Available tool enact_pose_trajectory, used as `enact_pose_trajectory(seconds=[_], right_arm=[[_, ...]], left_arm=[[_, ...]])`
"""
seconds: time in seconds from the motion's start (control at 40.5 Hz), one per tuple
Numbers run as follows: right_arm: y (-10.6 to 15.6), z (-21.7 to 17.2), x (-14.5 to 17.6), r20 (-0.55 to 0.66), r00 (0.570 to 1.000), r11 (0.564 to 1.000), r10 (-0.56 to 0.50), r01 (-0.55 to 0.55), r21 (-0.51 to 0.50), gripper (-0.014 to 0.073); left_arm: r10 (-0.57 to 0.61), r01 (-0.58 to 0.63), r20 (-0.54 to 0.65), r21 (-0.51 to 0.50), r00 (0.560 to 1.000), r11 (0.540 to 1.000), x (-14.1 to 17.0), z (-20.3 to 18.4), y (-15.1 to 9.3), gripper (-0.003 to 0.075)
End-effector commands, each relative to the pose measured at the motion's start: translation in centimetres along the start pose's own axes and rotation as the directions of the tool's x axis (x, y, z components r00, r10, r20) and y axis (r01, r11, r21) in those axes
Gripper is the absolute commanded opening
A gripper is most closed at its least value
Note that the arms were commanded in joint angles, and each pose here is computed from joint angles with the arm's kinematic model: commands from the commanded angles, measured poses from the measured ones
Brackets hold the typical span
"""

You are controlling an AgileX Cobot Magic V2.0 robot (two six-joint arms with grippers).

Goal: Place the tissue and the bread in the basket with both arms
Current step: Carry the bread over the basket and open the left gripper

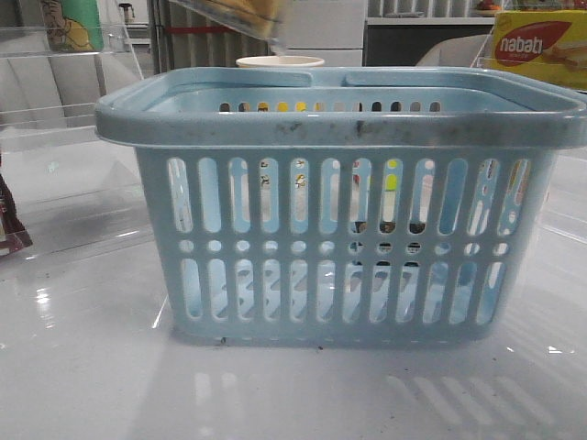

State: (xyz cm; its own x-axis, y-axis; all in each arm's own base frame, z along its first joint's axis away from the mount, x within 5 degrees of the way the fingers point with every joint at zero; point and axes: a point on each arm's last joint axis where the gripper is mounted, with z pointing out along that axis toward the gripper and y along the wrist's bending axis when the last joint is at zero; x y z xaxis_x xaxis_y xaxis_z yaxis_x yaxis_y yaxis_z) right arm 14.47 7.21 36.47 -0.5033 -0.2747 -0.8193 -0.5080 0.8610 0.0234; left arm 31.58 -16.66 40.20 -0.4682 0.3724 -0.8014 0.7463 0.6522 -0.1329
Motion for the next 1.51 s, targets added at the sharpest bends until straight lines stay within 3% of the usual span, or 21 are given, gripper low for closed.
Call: enact_pose_trajectory(seconds=[0.0, 0.148, 0.321, 0.543, 0.617, 0.84, 1.012, 1.185, 1.481], right_arm=[[0.0, -0.7, -1.3, 0.096, 0.995, 1.000, -0.012, 0.011, 0.013, 0.0499], [0.0, -0.7, -1.3, 0.096, 0.995, 1.000, -0.012, 0.011, 0.013, 0.0499], [0.0, -0.7, -1.3, 0.096, 0.995, 1.000, -0.012, 0.011, 0.013, 0.0499], [0.0, -0.7, -1.3, 0.096, 0.995, 1.000, -0.012, 0.011, 0.013, 0.0499], [0.0, -0.7, -1.3, 0.096, 0.995, 1.000, -0.012, 0.011, 0.013, 0.0499], [0.0, -0.7, -1.3, 0.096, 0.995, 1.000, -0.012, 0.011, 0.013, 0.0499], [0.0, -0.7, -1.3, 0.096, 0.995, 1.000, -0.012, 0.011, 0.013, 0.0499], [0.0, -0.7, -1.3, 0.096, 0.995, 1.000, -0.012, 0.011, 0.013, 0.0499], [0.0, -0.7, -1.3, 0.096, 0.995, 1.000, -0.012, 0.011, 0.013, 0.0499]], left_arm=[[0.054, -0.057, 0.069, 0.046, 0.996, 0.997, -1.5, -0.9, -2.6, 0.0092], [0.075, -0.073, -0.008, 0.122, 0.997, 0.990, -0.8, 1.5, -4.1, 0.0092], [0.064, -0.054, -0.071, 0.141, 0.995, 0.989, 0.0, 3.9, -3.7, 0.0126], [0.057, -0.043, -0.095, 0.144, 0.994, 0.989, 0.4, 4.9, -3.4, 0.0423], [0.057, -0.043, -0.094, 0.144, 0.994, 0.989, 0.4, 4.8, -3.4, 0.0466], [0.060, -0.054, -0.102, 0.056, 0.993, 0.997, 0.1, 2.7, -3.3, 0.0465], [0.040, -0.047, -0.113, -0.063, 0.993, 0.997, -0.2, -1.6, -3.9, 0.0465], [0.094, -0.109, -0.109, -0.148, 0.990, 0.983, -0.1, -6.2, -5.8, 0.0456], [0.076, -0.076, -0.009, -0.251, 0.997, 0.965, 4.2, -10.4, -7.8, 0.0456]])
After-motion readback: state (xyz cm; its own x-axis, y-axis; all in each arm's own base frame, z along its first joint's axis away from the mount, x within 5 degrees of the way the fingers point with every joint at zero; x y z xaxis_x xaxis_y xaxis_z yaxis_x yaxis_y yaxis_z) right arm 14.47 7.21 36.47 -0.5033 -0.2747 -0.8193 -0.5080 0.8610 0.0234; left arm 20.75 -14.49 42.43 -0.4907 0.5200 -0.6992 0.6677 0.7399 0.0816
